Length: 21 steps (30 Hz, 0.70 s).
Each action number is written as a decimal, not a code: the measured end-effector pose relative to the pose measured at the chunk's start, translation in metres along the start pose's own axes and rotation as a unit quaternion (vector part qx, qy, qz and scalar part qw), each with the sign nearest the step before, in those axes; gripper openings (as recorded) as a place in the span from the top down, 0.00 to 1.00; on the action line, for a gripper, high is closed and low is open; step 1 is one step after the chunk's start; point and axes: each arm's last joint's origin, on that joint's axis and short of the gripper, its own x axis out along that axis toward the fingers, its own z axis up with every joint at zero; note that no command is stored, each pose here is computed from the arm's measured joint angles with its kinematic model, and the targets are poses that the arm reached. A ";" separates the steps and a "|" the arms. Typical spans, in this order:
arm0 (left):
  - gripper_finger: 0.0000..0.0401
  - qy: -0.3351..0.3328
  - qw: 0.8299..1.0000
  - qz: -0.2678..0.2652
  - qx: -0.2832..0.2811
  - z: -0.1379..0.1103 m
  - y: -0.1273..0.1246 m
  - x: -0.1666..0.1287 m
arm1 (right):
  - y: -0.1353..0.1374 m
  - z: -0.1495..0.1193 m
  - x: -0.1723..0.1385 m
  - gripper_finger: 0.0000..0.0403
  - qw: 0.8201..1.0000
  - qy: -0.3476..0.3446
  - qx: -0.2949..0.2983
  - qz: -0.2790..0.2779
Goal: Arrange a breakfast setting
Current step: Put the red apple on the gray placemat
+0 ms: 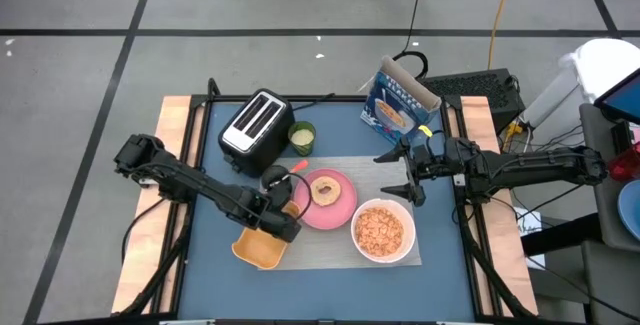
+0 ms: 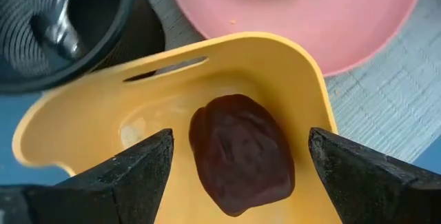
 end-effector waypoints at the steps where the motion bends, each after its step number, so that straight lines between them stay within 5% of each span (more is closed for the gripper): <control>1: 0.15 0.000 1.000 0.001 -0.016 0.000 0.000 0.000 | 0.000 0.000 0.000 0.01 1.000 0.000 0.000 0.000; 6: 0.15 0.008 0.997 -0.001 -0.075 -0.001 0.000 0.000 | 0.000 0.000 0.000 0.01 1.000 0.000 0.000 0.000; 21: 0.15 0.022 0.992 0.047 -0.112 -0.005 0.009 -0.001 | 0.000 0.000 0.000 0.01 1.000 0.000 0.000 0.000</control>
